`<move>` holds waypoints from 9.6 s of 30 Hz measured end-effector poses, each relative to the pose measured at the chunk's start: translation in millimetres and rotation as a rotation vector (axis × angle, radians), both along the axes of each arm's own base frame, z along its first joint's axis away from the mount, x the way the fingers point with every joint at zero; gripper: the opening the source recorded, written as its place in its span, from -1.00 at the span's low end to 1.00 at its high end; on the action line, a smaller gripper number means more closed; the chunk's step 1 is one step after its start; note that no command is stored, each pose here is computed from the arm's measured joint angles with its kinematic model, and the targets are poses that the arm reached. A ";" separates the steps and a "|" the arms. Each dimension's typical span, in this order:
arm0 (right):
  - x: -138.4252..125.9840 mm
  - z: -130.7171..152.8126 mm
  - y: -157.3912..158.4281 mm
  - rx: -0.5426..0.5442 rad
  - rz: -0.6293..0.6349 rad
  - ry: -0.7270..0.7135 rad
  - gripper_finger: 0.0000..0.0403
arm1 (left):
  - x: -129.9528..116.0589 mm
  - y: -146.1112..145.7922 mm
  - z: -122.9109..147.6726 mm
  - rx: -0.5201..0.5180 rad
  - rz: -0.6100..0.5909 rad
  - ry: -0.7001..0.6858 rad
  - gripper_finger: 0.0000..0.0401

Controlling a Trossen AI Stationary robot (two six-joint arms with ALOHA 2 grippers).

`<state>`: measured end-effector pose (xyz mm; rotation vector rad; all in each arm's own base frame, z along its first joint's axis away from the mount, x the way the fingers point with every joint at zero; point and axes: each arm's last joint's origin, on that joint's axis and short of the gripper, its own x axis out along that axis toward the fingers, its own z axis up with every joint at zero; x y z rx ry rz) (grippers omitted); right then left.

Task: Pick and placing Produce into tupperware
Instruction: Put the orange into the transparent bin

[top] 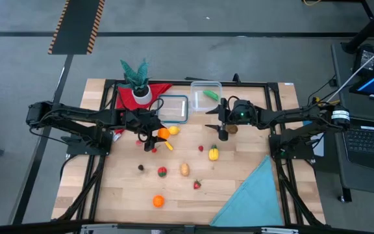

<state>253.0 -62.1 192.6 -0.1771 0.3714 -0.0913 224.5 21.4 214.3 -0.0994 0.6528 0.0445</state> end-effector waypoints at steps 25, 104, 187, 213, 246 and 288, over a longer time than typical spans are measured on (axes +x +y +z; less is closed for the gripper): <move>33.5 46.2 51.2 -0.339 0.247 -0.043 0.82 | 8.5 19.8 3.9 -0.180 -0.051 -0.121 0.19; 146.0 37.0 94.9 -0.659 0.496 0.076 0.32 | 50.0 24.6 7.6 -0.388 -0.322 -0.093 0.19; 132.1 55.0 49.9 -0.265 0.066 0.141 -0.03 | -16.4 16.8 35.3 0.041 -0.176 -0.227 0.44; -11.6 75.5 13.9 -0.037 -0.078 -0.161 -0.04 | -41.3 20.6 32.1 0.100 -0.097 -0.344 0.44; -47.7 35.6 -2.3 0.080 -0.662 -0.260 -0.05 | -40.6 23.4 30.7 0.135 -0.016 -0.324 0.44; 21.4 64.0 -84.3 0.173 -0.522 0.117 -0.05 | -36.7 66.5 -12.2 0.162 0.156 -0.510 0.44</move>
